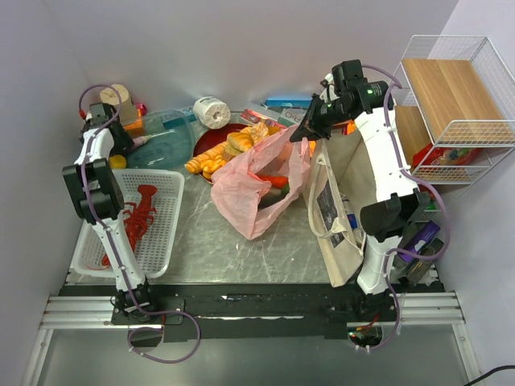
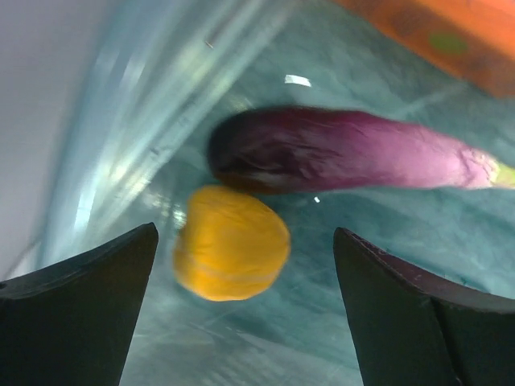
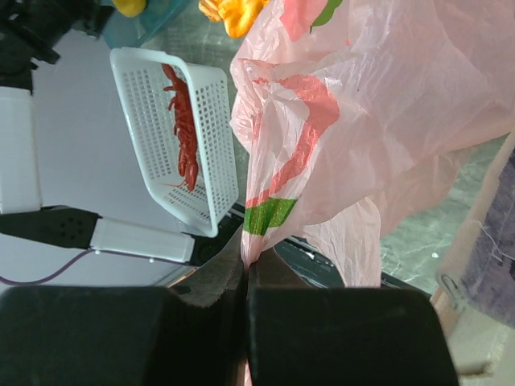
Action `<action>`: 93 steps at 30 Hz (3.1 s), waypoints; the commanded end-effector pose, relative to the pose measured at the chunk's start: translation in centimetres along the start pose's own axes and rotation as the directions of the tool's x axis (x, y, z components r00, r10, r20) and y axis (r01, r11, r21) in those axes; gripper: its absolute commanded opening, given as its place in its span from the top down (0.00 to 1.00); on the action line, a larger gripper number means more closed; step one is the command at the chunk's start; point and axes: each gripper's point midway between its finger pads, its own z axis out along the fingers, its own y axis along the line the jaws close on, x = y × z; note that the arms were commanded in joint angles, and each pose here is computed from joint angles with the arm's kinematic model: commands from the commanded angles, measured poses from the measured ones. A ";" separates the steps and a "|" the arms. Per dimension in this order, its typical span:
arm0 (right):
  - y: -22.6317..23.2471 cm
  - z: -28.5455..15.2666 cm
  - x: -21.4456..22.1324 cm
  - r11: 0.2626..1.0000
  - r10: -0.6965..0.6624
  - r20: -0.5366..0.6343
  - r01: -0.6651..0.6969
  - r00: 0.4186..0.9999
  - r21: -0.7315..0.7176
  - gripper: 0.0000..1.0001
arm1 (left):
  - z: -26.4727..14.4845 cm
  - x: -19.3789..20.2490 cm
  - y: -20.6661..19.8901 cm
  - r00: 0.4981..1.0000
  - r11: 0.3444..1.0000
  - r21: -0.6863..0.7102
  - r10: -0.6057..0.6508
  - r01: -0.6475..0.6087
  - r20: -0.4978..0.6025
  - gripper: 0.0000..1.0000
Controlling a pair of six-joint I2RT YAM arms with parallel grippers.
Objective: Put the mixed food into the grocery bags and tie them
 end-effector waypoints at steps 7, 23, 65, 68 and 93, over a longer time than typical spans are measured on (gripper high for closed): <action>0.2 -1.0 0.1 1.000 0.021 0.002 -0.021 1.000 -0.001 1.00 | 0.5 1.8 -1.4 0.998 0.998 0.055 -0.008 0.011 -0.056 0.14; 0.3 -1.0 0.4 1.000 0.014 0.006 -0.013 1.000 -0.018 1.00 | -22.8 -0.4 -19.0 0.942 0.761 0.588 0.089 -0.273 0.322 0.57; 0.4 -3.2 1.0 0.998 -0.053 0.097 0.055 0.994 -0.015 1.00 | -36.0 13.5 -23.5 0.881 0.283 0.849 0.306 -0.446 0.361 0.04; 0.2 -2.8 1.2 0.999 -0.046 0.083 0.047 0.996 -0.019 1.00 | -28.1 7.0 -19.2 0.941 0.643 0.689 0.195 -0.335 0.276 0.04; -0.8 -3.3 2.3 0.999 0.018 0.056 -0.021 0.998 0.051 1.00 | -1.8 -3.0 -7.3 0.762 0.732 0.210 0.617 -0.648 0.197 0.04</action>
